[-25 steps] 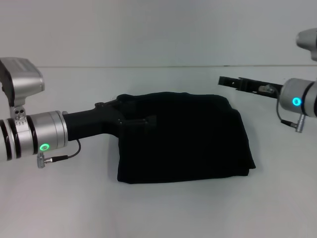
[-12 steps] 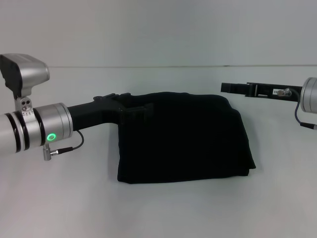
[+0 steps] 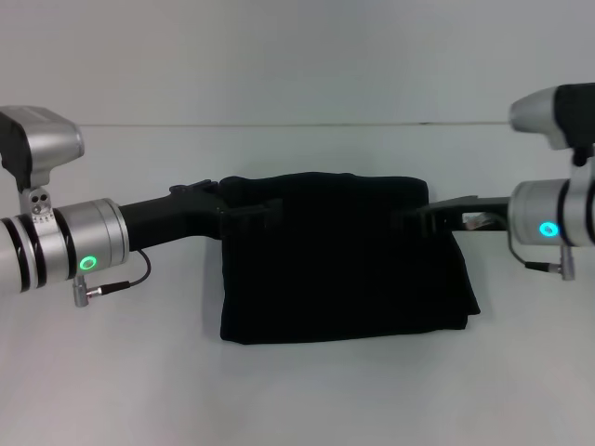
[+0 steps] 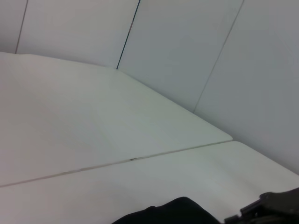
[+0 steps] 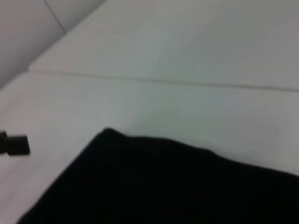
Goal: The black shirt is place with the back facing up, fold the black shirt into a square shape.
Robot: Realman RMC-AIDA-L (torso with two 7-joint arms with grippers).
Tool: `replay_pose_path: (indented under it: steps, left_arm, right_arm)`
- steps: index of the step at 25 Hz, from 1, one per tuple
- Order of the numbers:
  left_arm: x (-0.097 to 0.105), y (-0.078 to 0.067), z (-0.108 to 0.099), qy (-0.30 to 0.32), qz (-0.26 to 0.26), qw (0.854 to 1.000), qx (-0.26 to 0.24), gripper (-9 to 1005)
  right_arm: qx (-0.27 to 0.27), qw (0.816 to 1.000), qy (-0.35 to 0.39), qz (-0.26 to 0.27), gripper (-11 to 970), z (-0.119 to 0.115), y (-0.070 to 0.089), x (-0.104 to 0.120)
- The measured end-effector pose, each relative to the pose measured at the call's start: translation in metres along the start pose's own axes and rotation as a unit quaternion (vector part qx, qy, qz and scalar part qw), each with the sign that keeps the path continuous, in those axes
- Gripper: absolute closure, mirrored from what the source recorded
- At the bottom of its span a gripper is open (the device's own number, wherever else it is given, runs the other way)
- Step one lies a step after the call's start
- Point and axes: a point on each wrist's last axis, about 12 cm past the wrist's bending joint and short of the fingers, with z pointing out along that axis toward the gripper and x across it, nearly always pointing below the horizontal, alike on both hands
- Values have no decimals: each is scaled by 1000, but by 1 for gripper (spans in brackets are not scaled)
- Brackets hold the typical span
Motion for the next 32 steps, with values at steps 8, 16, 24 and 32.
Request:
replay_pose_path:
  steps: [8,16,24,32]
  left_arm:
    - [3,-1,0,5,-2,1000,1,134]
    - [4,-1,-1,4,-4,1000,0,137]
    - [5,0,-2,3,-8,1000,-2,140]
    - [5,1,-3,4,-11,1000,-3,143]
  right_arm:
    - [48,996,28,-75,838,26,16,6]
    - [30,996,-13,-85,944,13,15,-7]
    - [-23,996,-35,-73,959,-16,11,-5]
    - [-15,998,-33,-56,958,-19,4,0]
